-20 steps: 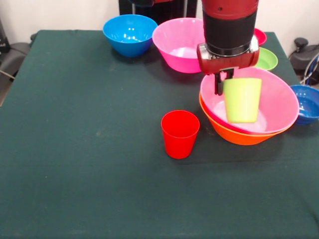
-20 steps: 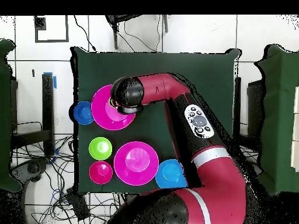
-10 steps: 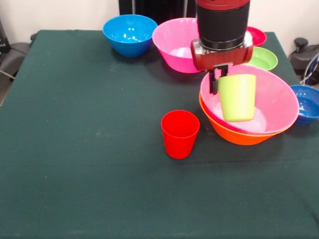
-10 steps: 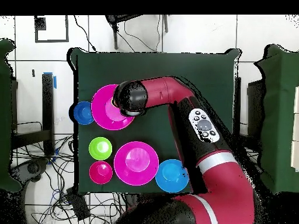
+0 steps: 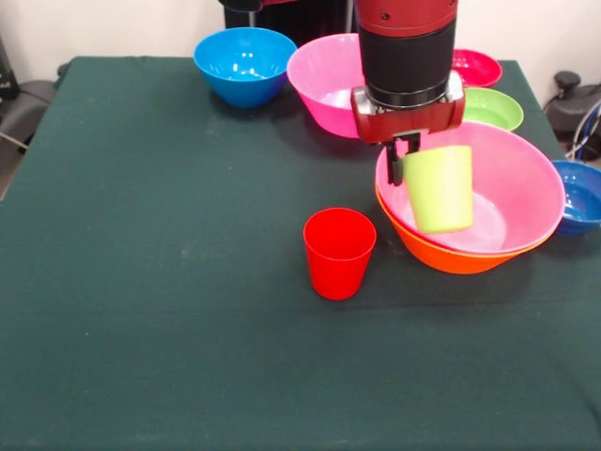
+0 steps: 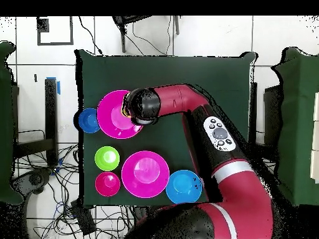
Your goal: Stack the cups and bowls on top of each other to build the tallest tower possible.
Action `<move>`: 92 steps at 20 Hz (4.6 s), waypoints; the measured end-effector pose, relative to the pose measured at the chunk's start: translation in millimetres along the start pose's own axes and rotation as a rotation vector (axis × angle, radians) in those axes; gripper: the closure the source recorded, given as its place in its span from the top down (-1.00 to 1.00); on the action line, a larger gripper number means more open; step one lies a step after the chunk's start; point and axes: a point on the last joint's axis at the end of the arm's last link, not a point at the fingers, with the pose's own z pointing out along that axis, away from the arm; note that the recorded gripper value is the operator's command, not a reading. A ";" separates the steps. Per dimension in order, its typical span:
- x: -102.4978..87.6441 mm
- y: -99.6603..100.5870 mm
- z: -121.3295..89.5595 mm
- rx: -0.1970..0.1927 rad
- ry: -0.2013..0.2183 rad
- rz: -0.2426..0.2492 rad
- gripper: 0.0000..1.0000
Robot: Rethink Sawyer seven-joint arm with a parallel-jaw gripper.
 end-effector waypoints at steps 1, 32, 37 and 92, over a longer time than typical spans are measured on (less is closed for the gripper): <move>0.1 1.0 0.2 0.001 0.000 -0.002 -1.00; 44.6 106.9 55.8 0.043 0.295 -0.126 -1.00; 37.7 101.4 66.3 0.089 0.345 -0.117 -1.00; -19.8 99.7 60.2 0.179 0.444 -0.048 -1.00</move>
